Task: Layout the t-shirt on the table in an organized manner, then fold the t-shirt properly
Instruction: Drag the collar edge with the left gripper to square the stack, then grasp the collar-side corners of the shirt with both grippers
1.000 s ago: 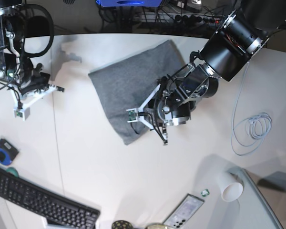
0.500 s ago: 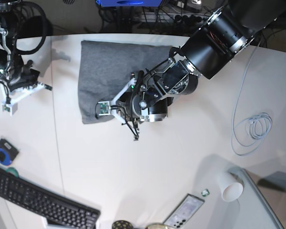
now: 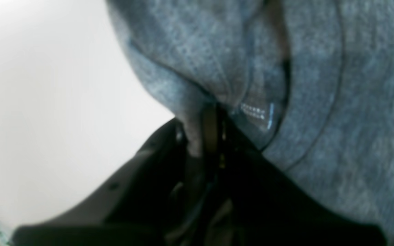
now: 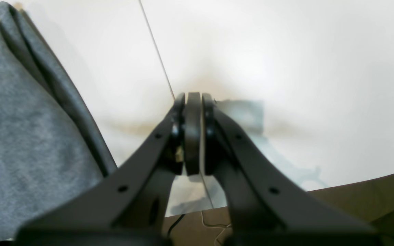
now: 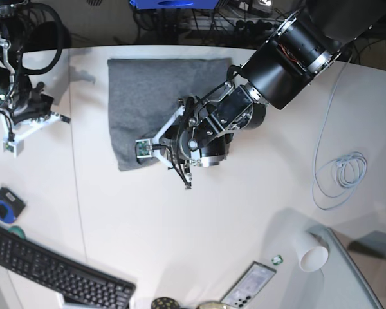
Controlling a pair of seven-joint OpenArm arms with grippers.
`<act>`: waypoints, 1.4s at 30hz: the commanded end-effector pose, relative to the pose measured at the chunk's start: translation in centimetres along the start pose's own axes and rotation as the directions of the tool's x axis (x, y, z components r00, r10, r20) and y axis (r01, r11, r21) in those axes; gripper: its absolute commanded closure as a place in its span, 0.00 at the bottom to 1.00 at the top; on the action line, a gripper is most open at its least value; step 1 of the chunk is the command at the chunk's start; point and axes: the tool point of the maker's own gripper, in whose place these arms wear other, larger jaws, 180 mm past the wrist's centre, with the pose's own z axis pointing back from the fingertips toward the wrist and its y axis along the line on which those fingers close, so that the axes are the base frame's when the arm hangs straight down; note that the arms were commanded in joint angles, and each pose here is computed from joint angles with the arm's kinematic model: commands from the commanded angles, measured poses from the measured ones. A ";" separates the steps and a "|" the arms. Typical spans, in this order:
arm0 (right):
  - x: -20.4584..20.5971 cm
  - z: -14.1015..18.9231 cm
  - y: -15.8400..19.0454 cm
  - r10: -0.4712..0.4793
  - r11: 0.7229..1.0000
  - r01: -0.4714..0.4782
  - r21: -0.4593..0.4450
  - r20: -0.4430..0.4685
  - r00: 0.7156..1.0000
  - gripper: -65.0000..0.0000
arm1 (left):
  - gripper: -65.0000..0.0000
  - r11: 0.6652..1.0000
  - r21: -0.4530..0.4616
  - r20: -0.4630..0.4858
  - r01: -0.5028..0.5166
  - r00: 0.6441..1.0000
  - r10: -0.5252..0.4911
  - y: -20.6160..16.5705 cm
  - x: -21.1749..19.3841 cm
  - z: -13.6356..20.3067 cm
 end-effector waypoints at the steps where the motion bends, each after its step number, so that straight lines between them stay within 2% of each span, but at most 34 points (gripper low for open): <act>1: 1.4 0.4 0.1 0.012 1.000 -0.012 0.005 0.043 0.999 0.99 | 1.00 0.998 0.060 0.008 0.022 1.000 -0.022 2.5 0.9 1.0; 5: 1.4 0.4 0.1 0.011 1.000 -0.011 0.006 0.043 0.999 0.99 | 0.66 0.994 0.106 -0.004 0.038 0.999 -0.038 4.2 1.5 2.1; 7: 1.3 0.4 0.2 0.010 1.000 -0.010 0.007 0.043 0.999 0.99 | 0.54 0.991 0.129 0.003 0.047 0.999 -0.048 5.1 1.9 2.7; 9: 1.3 0.4 0.2 0.011 1.000 -0.011 0.008 0.042 0.999 0.99 | 0.46 0.989 0.140 0.003 0.052 0.999 -0.053 5.7 2.0 2.9; 12: 1.3 0.4 0.3 0.010 1.000 -0.010 0.009 0.041 0.999 0.99 | 0.42 0.988 0.149 0.008 0.050 0.999 -0.052 6.1 2.2 3.2; 14: 1.3 0.4 0.3 0.010 1.000 -0.010 0.009 0.041 0.999 0.99 | 0.42 0.983 0.174 0.031 0.052 0.998 -0.058 6.8 2.9 3.9; 16: 1.3 0.4 0.4 0.013 1.000 -0.013 0.013 0.042 0.999 0.99 | 0.42 0.974 0.218 0.008 0.064 0.998 -0.067 8.2 2.8 5.3; 18: 1.0 0.5 1.6 0.075 0.995 -0.078 0.057 0.042 0.996 0.99 | 0.42 0.961 0.266 -0.008 0.077 0.997 -0.077 9.4 3.2 6.9; 21: 0.8 1.4 5.1 0.184 0.966 -0.195 0.172 0.079 0.980 0.99 | 0.43 0.927 0.360 -0.015 0.103 0.994 -0.105 10.6 3.5 10.7; 23: 0.4 2.4 7.0 0.234 0.939 -0.254 0.233 0.112 0.966 0.99 | 0.45 0.913 0.393 -0.023 0.108 0.994 -0.107 9.6 3.3 12.5; 25: 0.0 3.3 8.6 0.274 0.910 -0.304 0.281 0.142 0.951 0.99 | 0.63 0.919 0.390 0.008 0.050 0.998 -0.057 7.7 2.3 13.4; 27: -1.6 3.8 10.4 0.330 0.867 -0.361 0.344 0.146 0.933 0.99 | 0.97 0.931 0.359 0.021 -0.057 0.998 0.052 5.7 0.1 13.2; 29: -2.9 4.0 11.8 0.392 0.819 -0.421 0.389 0.155 0.907 0.99 | 1.00 0.930 0.335 0.014 -0.152 0.988 0.157 4.2 -2.6 12.8; 31: -3.0 4.4 13.0 0.423 0.778 -0.468 0.420 0.201 0.883 0.99 | 1.00 0.906 0.327 0.045 -0.269 0.962 0.269 3.1 -5.5 12.7; 33: -1.4 4.7 13.7 0.398 0.772 -0.481 0.416 0.275 0.875 0.98 | 1.00 0.857 0.342 0.082 -0.386 0.920 0.382 2.3 -9.1 13.1; 35: 1.4 4.8 13.7 0.414 0.767 -0.526 0.368 0.344 0.843 0.97 | 1.00 0.807 0.357 0.113 -0.470 0.880 0.462 1.5 -12.0 13.6; 37: 3.2 3.8 13.4 0.447 0.770 -0.550 0.325 0.341 0.827 0.94 | 1.00 0.755 0.374 0.115 -0.539 0.835 0.539 0.3 -15.4 14.1; 39: 4.9 2.5 13.1 0.471 0.778 -0.554 0.297 0.308 0.827 0.83 | 1.00 0.717 0.378 0.098 -0.586 0.795 0.599 -1.2 -18.3 14.0; 41: 6.2 1.2 13.1 0.479 0.785 -0.548 0.289 0.277 0.833 0.65 | 1.00 0.680 0.372 0.076 -0.632 0.751 0.656 -3.1 -21.1 13.6; 42: 6.5 0.7 13.8 0.503 0.768 -0.569 0.293 0.274 0.820 0.55 | 1.00 0.660 0.373 0.074 -0.652 0.730 0.679 -3.9 -22.2 13.5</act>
